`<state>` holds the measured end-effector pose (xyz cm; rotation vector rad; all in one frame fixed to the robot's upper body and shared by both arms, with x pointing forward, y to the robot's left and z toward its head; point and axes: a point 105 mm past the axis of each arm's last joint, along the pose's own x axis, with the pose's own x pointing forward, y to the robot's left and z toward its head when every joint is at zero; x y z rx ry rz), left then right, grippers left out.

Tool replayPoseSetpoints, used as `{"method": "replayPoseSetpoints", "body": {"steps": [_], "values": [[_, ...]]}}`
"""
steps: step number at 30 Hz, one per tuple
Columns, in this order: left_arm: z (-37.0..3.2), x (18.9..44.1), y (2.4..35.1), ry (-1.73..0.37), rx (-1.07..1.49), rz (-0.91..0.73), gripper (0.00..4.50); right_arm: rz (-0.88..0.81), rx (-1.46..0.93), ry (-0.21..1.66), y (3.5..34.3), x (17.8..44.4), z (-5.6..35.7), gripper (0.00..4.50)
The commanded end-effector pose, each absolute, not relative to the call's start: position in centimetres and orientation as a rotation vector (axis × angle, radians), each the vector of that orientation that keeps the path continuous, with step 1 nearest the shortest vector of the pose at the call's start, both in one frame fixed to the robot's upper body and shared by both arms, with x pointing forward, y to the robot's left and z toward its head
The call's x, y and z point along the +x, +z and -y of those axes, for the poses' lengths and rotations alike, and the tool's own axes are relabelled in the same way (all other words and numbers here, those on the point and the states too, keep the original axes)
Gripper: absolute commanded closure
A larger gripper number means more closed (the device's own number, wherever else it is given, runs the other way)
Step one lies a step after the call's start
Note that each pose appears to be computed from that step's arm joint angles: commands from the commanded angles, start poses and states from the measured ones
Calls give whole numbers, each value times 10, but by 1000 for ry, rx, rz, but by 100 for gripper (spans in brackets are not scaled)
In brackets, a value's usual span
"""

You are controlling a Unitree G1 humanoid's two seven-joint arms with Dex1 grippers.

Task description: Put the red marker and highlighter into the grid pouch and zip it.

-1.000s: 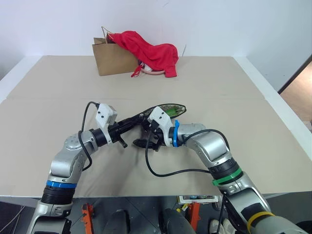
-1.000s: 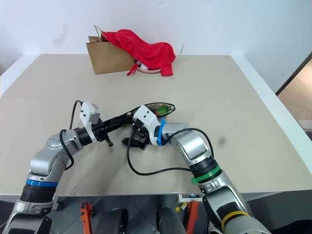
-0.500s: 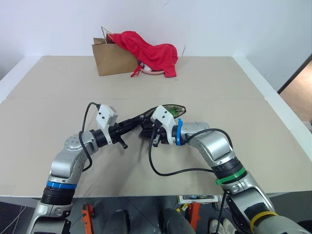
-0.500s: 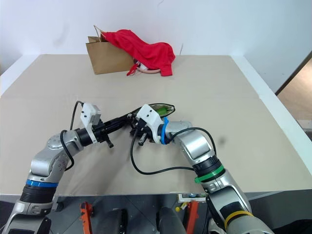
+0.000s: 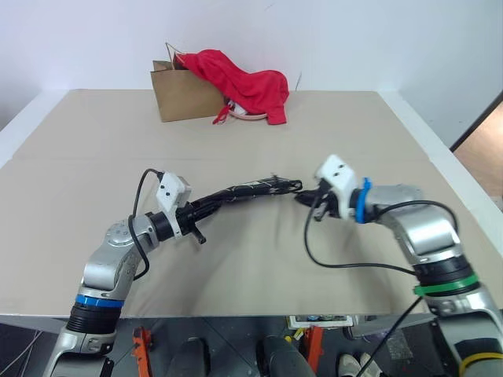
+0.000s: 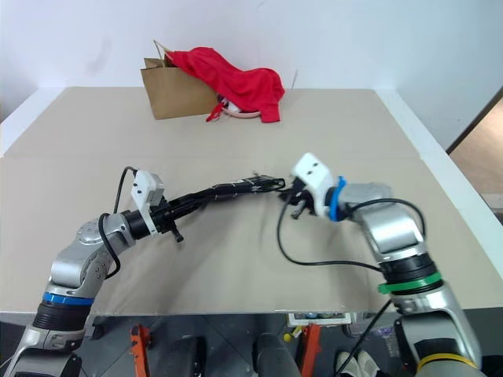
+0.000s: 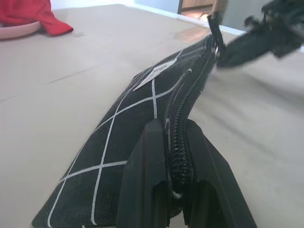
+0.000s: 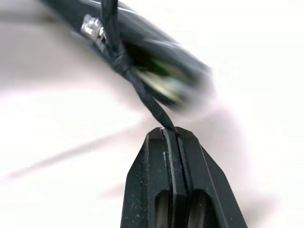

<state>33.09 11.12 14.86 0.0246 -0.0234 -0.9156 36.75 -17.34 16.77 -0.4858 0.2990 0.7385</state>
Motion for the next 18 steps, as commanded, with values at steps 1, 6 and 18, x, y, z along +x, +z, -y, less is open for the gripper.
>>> {"method": "replayPoseSetpoints", "body": {"steps": [1,6,18], "values": [[-116,331,160,-905,47,73,450,-267,-498,637,181,375,200,447],[-116,331,160,-912,48,74,450,-260,-441,700,178,372,187,447],[-96,326,165,-1047,140,163,450,-312,-365,795,159,341,212,25]]}}
